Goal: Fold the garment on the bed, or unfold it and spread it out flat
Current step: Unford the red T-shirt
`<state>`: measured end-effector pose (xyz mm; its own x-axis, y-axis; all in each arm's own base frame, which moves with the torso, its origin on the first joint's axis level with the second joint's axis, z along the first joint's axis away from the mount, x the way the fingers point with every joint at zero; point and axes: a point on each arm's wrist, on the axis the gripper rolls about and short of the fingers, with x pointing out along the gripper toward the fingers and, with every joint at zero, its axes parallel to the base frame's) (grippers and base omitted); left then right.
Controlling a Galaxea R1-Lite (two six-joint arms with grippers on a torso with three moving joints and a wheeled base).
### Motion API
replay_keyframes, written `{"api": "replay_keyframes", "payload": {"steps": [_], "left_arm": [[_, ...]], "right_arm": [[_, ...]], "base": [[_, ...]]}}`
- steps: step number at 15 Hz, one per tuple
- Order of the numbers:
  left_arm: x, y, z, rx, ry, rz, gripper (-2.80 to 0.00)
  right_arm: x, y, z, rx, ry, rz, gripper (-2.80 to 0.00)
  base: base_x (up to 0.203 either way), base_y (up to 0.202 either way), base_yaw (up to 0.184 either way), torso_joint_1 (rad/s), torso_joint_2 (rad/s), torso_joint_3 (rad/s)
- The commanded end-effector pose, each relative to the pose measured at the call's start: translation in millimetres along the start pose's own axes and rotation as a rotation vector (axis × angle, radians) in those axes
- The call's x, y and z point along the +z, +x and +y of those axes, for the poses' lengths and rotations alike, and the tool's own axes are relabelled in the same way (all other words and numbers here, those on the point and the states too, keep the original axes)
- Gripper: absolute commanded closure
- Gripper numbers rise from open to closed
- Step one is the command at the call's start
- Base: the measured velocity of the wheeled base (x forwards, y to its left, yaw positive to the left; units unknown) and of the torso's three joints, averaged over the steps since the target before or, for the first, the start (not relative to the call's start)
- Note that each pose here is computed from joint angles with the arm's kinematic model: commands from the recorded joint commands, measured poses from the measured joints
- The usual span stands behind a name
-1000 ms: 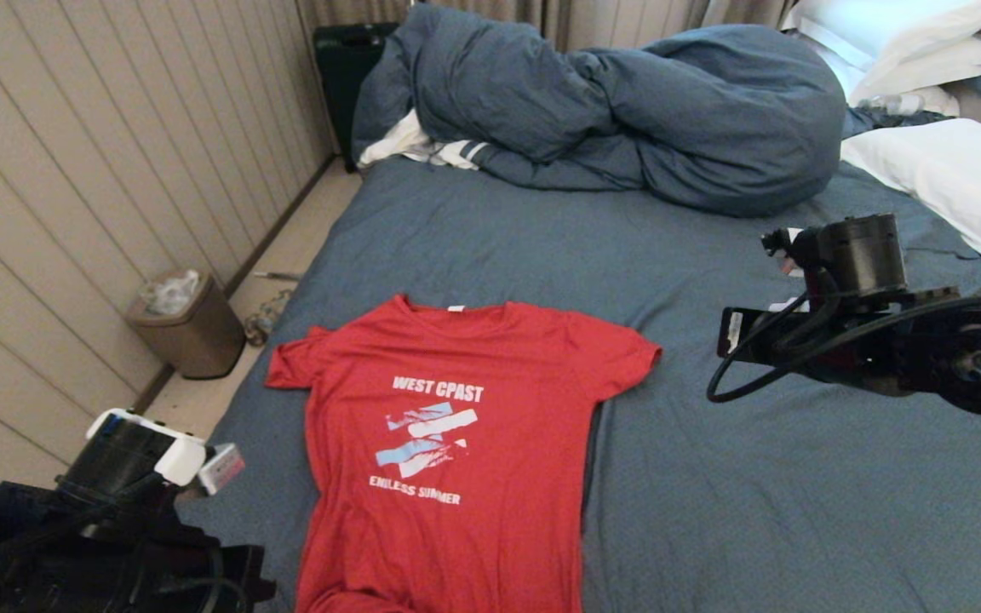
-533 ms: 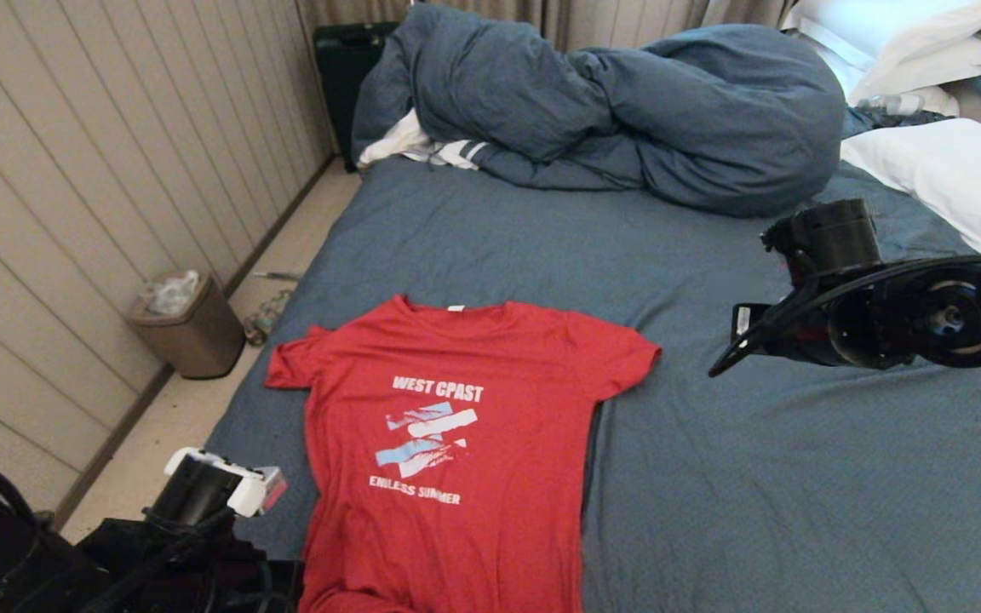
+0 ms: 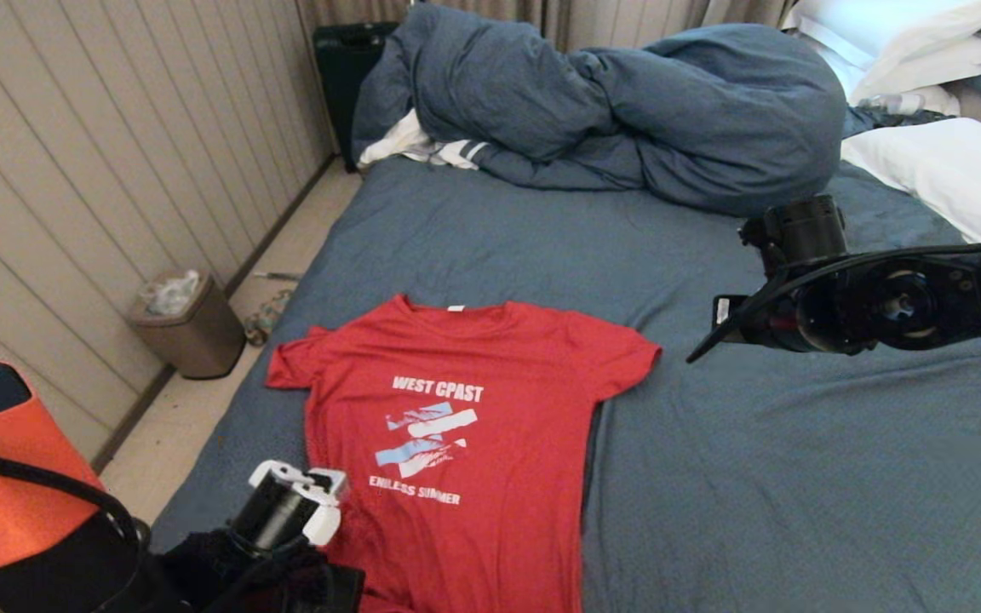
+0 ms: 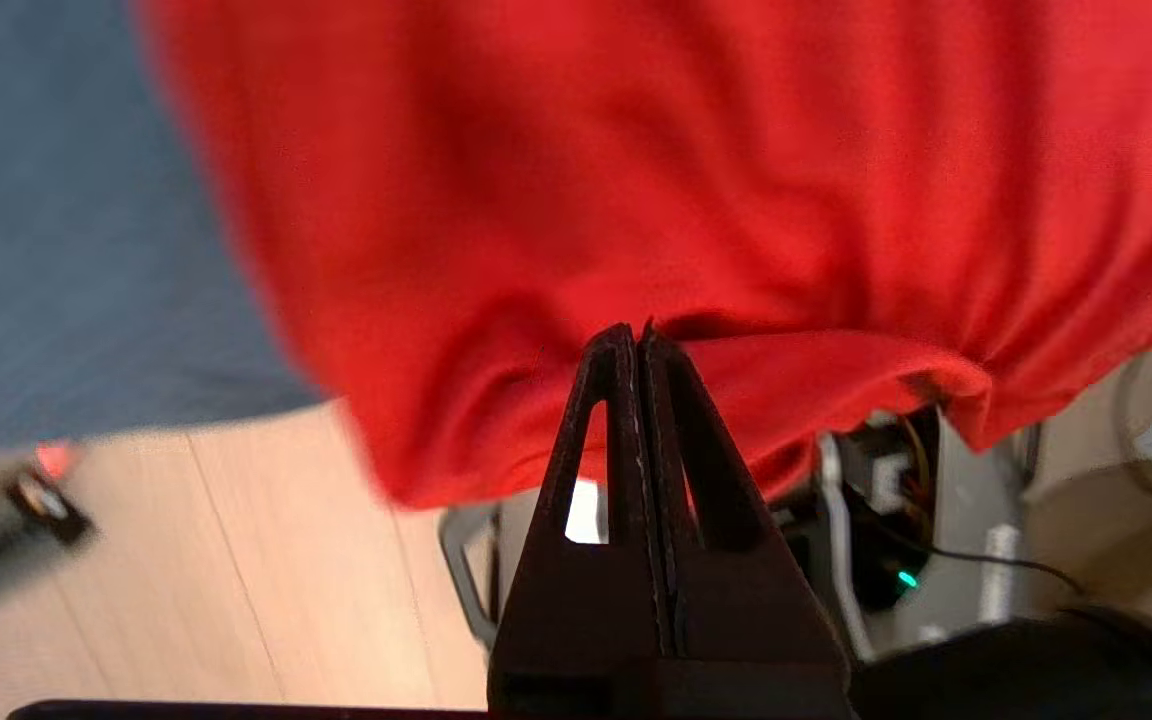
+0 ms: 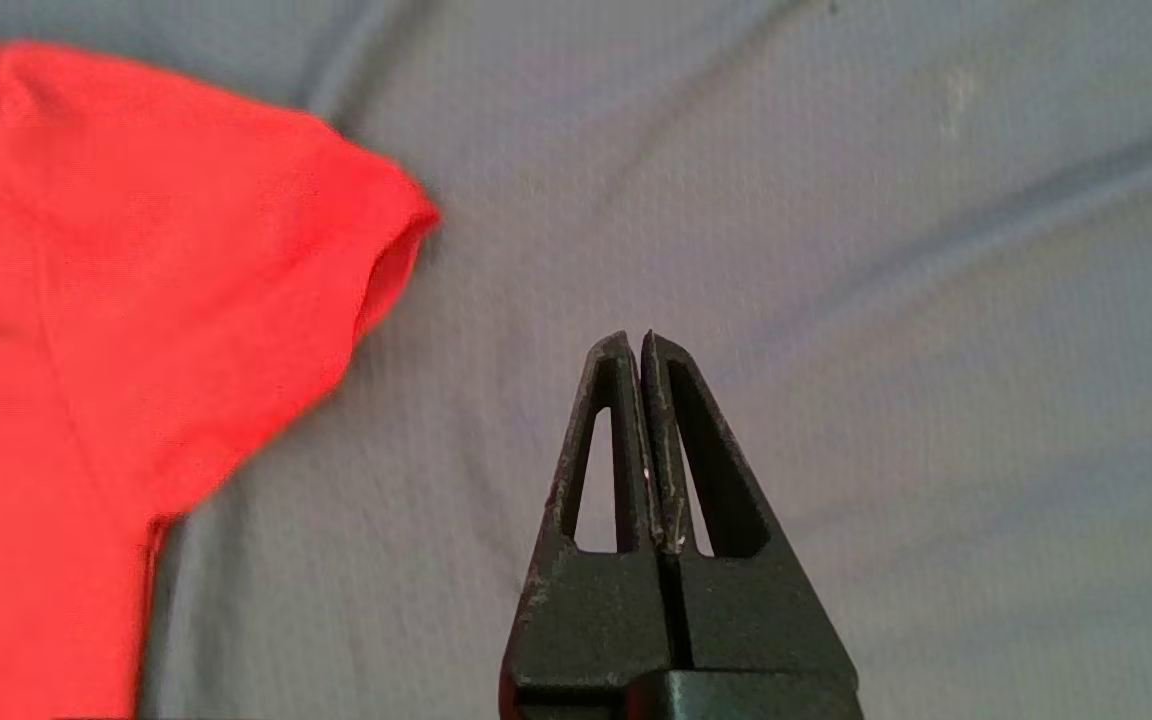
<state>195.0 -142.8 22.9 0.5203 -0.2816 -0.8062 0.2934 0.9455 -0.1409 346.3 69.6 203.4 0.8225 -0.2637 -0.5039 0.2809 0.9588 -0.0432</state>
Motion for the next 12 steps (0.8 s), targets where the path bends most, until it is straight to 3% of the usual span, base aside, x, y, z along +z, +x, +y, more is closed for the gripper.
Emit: {"api": "replay_keyframes", "payload": {"steps": [1, 4, 6, 12], "left_arm": [[-8.3, 10.4, -6.4, 0.007, 0.027, 0.014, 0.00], [-18.6, 39.5, -5.6, 0.055, 0.034, 0.004, 0.00], [-24.6, 50.9, -3.0, 0.110, 0.036, -0.068, 0.00], [-65.1, 31.5, 12.3, 0.138, 0.079, 0.003, 0.00]], "right_arm": [[1.0, 6.2, 2.2, -0.003, 0.002, 0.002, 0.00], [0.6, 7.9, 2.6, -0.002, 0.000, 0.004, 0.00], [-1.0, 10.7, 4.7, -0.002, -0.003, 0.010, 0.00], [4.4, 7.6, 6.2, 0.005, 0.002, -0.007, 0.00]], "base": [[0.000, 0.000, 0.000, 0.000, 0.00, 0.000], [0.000, 0.000, 0.000, 0.000, 0.00, 0.000], [0.000, 0.000, 0.000, 0.000, 0.00, 0.000], [0.000, 0.000, 0.000, 0.000, 0.00, 0.000]]}}
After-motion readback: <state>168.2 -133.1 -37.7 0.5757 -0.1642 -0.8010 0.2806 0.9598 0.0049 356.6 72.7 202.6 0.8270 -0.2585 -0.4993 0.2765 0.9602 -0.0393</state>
